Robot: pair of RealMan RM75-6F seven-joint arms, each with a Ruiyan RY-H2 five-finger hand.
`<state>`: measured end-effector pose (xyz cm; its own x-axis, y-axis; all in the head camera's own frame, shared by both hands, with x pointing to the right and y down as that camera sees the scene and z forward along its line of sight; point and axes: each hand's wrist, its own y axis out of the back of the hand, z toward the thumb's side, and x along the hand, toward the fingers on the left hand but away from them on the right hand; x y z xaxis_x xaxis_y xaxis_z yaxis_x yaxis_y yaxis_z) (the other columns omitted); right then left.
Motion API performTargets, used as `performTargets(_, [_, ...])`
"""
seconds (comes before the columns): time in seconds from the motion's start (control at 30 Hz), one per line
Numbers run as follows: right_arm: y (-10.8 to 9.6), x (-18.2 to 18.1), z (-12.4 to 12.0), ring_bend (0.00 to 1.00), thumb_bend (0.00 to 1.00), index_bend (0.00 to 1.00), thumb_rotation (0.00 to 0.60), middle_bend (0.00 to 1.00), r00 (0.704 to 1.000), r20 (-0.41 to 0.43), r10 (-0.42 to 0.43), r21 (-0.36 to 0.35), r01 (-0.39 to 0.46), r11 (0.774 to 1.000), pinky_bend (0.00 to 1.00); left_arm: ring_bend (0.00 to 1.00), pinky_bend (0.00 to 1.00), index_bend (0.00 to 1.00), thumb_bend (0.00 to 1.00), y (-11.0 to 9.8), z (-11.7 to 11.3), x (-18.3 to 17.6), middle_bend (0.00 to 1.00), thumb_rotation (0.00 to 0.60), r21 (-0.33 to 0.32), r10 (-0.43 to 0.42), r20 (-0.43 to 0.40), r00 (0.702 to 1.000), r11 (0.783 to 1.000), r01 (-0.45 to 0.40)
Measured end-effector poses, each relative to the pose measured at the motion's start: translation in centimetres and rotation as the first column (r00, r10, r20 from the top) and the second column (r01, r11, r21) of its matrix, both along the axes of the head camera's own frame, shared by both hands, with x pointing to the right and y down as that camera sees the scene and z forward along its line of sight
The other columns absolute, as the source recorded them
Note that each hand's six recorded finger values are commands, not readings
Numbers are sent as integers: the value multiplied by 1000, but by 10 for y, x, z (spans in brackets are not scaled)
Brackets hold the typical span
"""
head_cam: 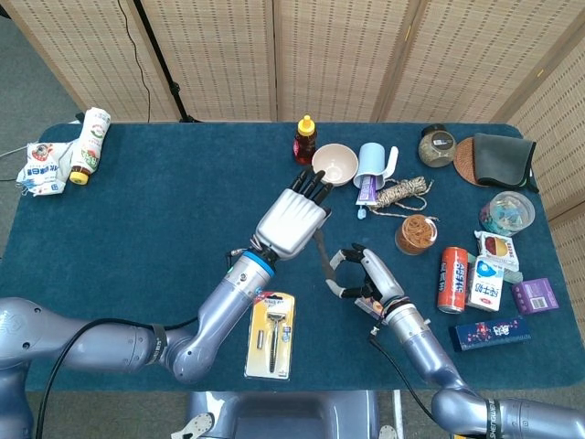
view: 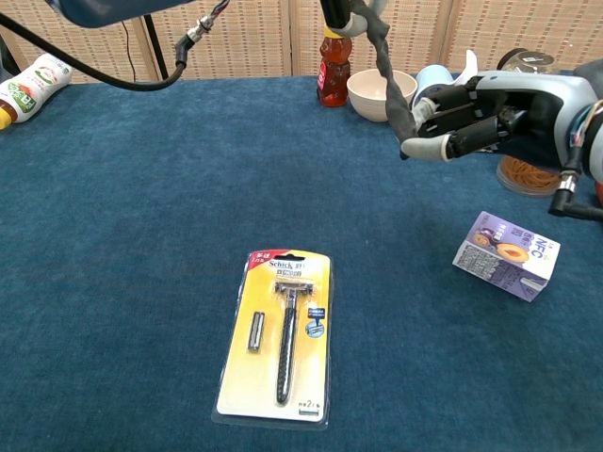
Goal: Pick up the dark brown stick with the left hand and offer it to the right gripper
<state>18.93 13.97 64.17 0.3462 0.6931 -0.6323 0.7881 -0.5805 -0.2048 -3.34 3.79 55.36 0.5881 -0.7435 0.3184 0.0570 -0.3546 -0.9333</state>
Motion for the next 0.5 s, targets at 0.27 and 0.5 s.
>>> performTargets(0.27, [2,3,0,281,792,788,600,496,1000,-8,1,1,-1,1000,0,53,0,747,537,-6,-3,-6,195,600,9,-9,-2,1000,1000,9])
performTargets(0.5, [4,7,1,283,794,789,600,497,1000,-15,3,0,-3,1000,0,54,0,747,537,-18,-10,-18,196,600,31,-29,-9,1000,999,29])
